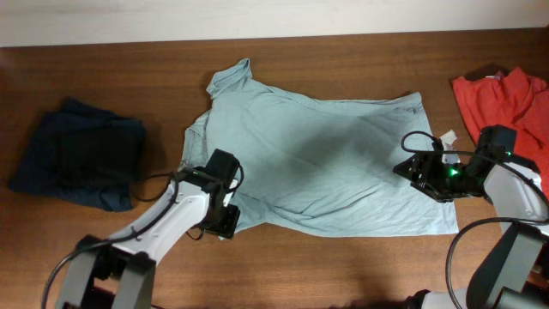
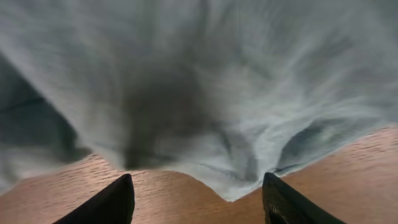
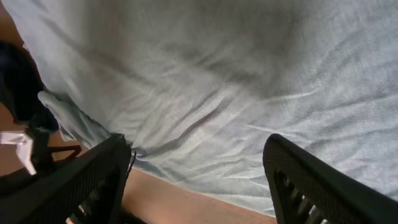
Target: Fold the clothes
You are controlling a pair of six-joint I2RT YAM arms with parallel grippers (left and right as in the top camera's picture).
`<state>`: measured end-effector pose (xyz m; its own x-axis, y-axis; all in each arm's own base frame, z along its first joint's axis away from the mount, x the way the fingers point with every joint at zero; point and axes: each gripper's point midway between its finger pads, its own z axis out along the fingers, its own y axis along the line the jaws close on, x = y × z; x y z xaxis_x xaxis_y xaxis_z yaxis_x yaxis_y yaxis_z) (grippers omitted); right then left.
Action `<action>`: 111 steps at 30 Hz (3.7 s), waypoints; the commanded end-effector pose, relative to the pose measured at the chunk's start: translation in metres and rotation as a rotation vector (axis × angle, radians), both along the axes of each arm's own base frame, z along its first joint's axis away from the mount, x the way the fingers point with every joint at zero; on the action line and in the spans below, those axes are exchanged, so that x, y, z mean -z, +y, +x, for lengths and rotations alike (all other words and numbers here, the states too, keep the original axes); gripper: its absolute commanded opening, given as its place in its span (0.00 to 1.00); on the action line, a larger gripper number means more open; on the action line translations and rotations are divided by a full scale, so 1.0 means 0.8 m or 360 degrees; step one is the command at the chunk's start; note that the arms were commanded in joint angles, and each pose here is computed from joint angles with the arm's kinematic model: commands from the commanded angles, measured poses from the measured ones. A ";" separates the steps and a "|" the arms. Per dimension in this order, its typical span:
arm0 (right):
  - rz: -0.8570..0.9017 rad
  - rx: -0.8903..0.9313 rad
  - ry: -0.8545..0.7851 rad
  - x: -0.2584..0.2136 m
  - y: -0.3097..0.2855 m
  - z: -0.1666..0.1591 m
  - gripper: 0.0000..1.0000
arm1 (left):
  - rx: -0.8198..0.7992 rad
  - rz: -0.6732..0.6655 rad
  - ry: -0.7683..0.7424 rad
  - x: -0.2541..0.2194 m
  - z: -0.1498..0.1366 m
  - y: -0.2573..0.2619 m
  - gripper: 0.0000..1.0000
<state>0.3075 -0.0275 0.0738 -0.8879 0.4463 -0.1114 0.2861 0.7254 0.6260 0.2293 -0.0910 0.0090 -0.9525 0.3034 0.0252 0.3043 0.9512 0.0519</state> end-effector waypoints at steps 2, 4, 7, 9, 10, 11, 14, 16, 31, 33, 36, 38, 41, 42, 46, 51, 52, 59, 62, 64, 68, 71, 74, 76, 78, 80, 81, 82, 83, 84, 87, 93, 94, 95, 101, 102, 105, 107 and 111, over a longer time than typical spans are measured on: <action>0.0006 -0.0008 -0.0043 -0.007 -0.002 0.006 0.70 | 0.0101 0.0017 0.0113 0.019 -0.017 -0.007 0.65; 0.0006 -0.0008 -0.0044 -0.007 -0.002 0.006 0.71 | 0.0137 0.0030 0.0146 0.025 -0.021 -0.010 0.65; 0.0006 -0.0007 -0.0044 -0.007 -0.002 0.006 0.70 | 0.0188 0.0050 0.0181 0.036 -0.025 -0.013 0.57; 0.0006 -0.0007 -0.0044 -0.007 -0.002 0.006 0.70 | 0.0214 0.0058 0.0206 0.040 -0.028 -0.013 0.38; 0.0006 -0.0007 -0.0044 -0.007 -0.002 0.006 0.70 | 0.0225 0.0061 0.0213 0.041 -0.029 -0.012 0.27; 0.0005 -0.0007 -0.0044 -0.007 -0.002 0.006 0.70 | 0.0225 0.0063 0.0215 0.041 -0.029 -0.012 0.17; 0.0005 -0.0007 -0.0045 -0.007 -0.003 0.007 0.70 | 0.0226 0.0089 0.0212 0.034 -0.025 -0.010 0.01; 0.0005 -0.0007 -0.0044 -0.007 -0.002 0.006 0.70 | 0.0225 0.0087 0.0213 0.025 -0.020 -0.013 0.00; -0.0348 0.0318 0.0440 0.033 -0.060 -0.042 0.69 | 0.0228 0.0076 0.0131 -0.112 0.037 -0.039 0.00; -0.0338 0.0359 0.0451 0.033 -0.067 -0.046 0.70 | 0.0231 0.0124 0.0093 -0.116 0.044 -0.034 0.01; -0.0299 0.0452 0.0522 0.033 -0.080 -0.061 0.70 | 0.0232 0.0178 0.0060 -0.118 0.049 -0.027 0.01; -0.0301 0.0547 0.0600 0.035 -0.094 -0.076 0.71 | 0.0232 0.0176 0.0055 -0.118 0.051 -0.027 0.01; -0.0368 0.0719 0.0712 0.040 -0.127 -0.101 0.74 | 0.0231 0.0171 0.0040 -0.117 0.053 -0.028 0.01; -0.0369 0.0767 0.0729 0.041 -0.134 -0.106 0.74 | 0.0231 0.0170 0.0037 -0.117 0.054 -0.029 0.00; -0.0344 0.0903 0.0751 0.045 -0.155 -0.121 0.74 | 0.0230 0.0165 0.0023 -0.117 0.056 -0.030 0.01; -0.0329 0.0924 0.0770 0.063 -0.151 -0.132 0.70 | 0.0229 0.0159 0.0007 -0.117 0.059 -0.031 0.00; -0.0327 0.0923 0.0775 0.067 -0.148 -0.135 0.68 | 0.0229 0.0158 0.0006 -0.117 0.060 -0.031 0.01; -0.0317 0.0971 0.0785 0.091 -0.140 -0.143 0.53 | 0.0231 0.0169 0.0002 -0.117 0.060 -0.030 0.00; -0.0315 0.0999 0.0779 0.100 -0.138 -0.145 0.52 | 0.0231 0.0175 0.0000 -0.117 0.061 -0.029 0.01; -0.0320 0.1001 0.0769 0.104 -0.138 -0.146 0.47 | 0.0231 0.0180 0.0000 -0.117 0.061 -0.029 0.01; -0.0329 0.1005 0.0752 0.106 -0.139 -0.144 0.22 | 0.0232 0.0182 0.0003 -0.117 0.060 -0.028 0.01; -0.0328 0.1007 0.0739 0.103 -0.141 -0.141 0.08 | 0.0232 0.0188 0.0003 -0.118 0.060 -0.027 0.01; -0.0326 0.1009 0.0723 0.091 -0.143 -0.138 0.04 | 0.0234 0.0207 0.0012 -0.119 0.058 -0.024 0.00; -0.0331 0.1013 0.0701 0.077 -0.145 -0.134 0.04 | 0.0236 0.0240 0.0023 -0.121 0.056 -0.019 0.01; -0.0343 0.1018 0.0671 0.058 -0.148 -0.131 0.04 | 0.0239 0.0258 0.0031 -0.125 0.055 -0.017 0.01; -0.0372 0.1031 0.0625 0.027 -0.152 -0.128 0.04 | 0.0239 0.0261 0.0042 -0.135 0.053 -0.016 0.01; -0.0387 0.1037 0.0609 0.016 -0.153 -0.129 0.04 | 0.0238 0.0263 0.0046 -0.141 0.053 -0.016 0.00; -0.0405 0.1044 0.0589 0.004 -0.153 -0.129 0.04 | 0.0238 0.0262 0.0052 -0.146 0.052 -0.016 0.00; -0.0427 0.1052 0.0570 -0.006 -0.155 -0.130 0.04 | 0.0234 0.0259 0.0058 -0.151 0.051 -0.016 0.01; -0.0458 0.1063 0.0549 -0.017 -0.157 -0.131 0.04 | 0.0227 0.0258 0.0065 -0.156 0.049 -0.016 0.01; -0.0563 0.1103 0.0464 -0.044 -0.167 -0.132 0.04 | 0.0227 0.0254 0.0064 -0.165 0.049 -0.016 0.01; -0.0616 0.1130 0.0367 -0.060 -0.173 -0.127 0.04 | 0.0225 0.0294 -0.0083 -0.167 0.075 -0.016 0.01; -0.0587 0.1122 0.0322 -0.061 -0.173 -0.118 0.04 | 0.0230 0.0296 -0.0139 -0.167 0.086 -0.018 0.01; -0.0565 0.1117 0.0289 -0.062 -0.173 -0.112 0.04 | 0.0248 0.0288 -0.0170 -0.167 0.092 -0.020 0.01; -0.0459 0.1072 0.0183 -0.055 -0.175 -0.080 0.04 | 0.0399 0.0231 -0.0321 -0.169 0.123 -0.037 0.06; -0.0451 0.1059 0.0187 -0.051 -0.174 -0.076 0.04 | 0.0433 0.0229 -0.0333 -0.170 0.126 -0.038 0.07; -0.0423 0.0999 0.0189 -0.038 -0.169 -0.061 0.04 | 0.0480 0.0223 -0.0361 -0.171 0.132 -0.041 0.07; -0.0392 0.0943 0.0154 -0.032 -0.162 -0.044 0.04 | 0.0479 0.0220 -0.0373 -0.171 0.135 -0.041 0.07; -0.0386 0.0833 0.0074 -0.024 -0.148 -0.012 0.04 | 0.0464 0.0222 -0.0375 -0.171 0.138 -0.037 0.07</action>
